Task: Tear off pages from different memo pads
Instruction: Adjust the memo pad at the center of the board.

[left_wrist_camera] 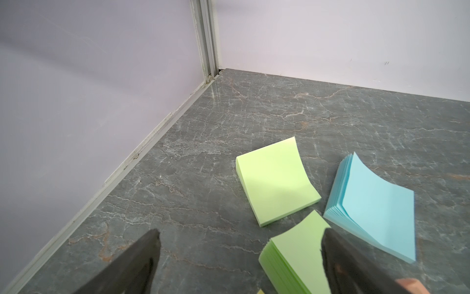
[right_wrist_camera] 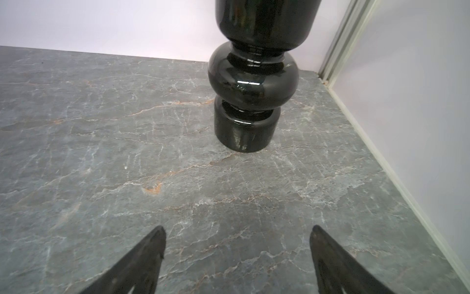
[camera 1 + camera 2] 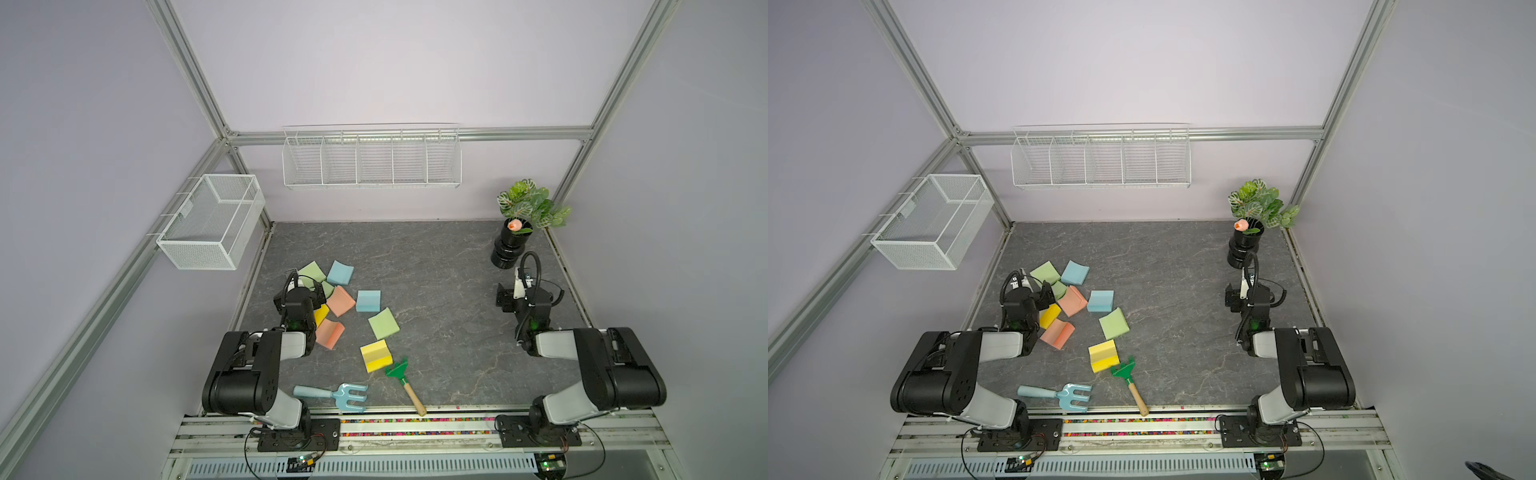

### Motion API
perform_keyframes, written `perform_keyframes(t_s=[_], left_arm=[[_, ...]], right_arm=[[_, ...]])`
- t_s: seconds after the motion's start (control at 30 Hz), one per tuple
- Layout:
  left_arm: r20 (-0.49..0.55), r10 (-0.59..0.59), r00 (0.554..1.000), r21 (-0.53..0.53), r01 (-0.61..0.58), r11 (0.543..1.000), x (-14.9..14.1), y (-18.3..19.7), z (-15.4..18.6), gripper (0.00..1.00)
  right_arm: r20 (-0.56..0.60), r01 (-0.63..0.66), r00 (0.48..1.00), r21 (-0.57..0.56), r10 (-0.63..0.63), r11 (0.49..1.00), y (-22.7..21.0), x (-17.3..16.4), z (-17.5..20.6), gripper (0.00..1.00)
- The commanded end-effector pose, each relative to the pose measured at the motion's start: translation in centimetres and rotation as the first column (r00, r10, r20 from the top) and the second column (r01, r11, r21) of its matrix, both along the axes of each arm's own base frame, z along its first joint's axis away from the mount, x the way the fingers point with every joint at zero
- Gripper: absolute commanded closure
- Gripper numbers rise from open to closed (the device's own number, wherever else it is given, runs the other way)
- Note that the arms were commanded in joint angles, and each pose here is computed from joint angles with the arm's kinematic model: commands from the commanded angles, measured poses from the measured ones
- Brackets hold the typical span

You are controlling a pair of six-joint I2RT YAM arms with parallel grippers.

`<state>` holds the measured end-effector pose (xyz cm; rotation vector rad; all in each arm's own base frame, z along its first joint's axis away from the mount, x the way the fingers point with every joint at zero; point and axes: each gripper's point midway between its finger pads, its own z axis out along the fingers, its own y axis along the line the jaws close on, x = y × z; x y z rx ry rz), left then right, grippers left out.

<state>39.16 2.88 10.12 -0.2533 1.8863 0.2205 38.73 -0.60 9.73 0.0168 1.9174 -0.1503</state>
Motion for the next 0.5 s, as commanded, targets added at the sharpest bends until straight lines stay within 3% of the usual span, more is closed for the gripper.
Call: perform_keyframes(t_s=[0.0,0.2,0.47], left_arm=[[0.037,-0.008,0.999,-0.002,0.008,1.000,0.8,-0.1,1.5,0.01],[0.042,-0.010,0.999,0.002,0.010,1.000,0.7,0.0,1.7,0.01],[0.141,0.132,0.981,-0.056,-0.125,0.991,-2.9,2.2,7.1,0.01]], right_arm=[[0.048,0.140,0.989,-0.035,-0.138,0.990,-1.8,-0.7,2.7,0.11],[0.068,0.269,0.961,-0.021,-0.267,0.963,-3.2,-1.9,5.5,0.11],[0.063,0.250,0.965,0.067,-0.254,0.966,-2.5,-2.4,8.0,0.11]])
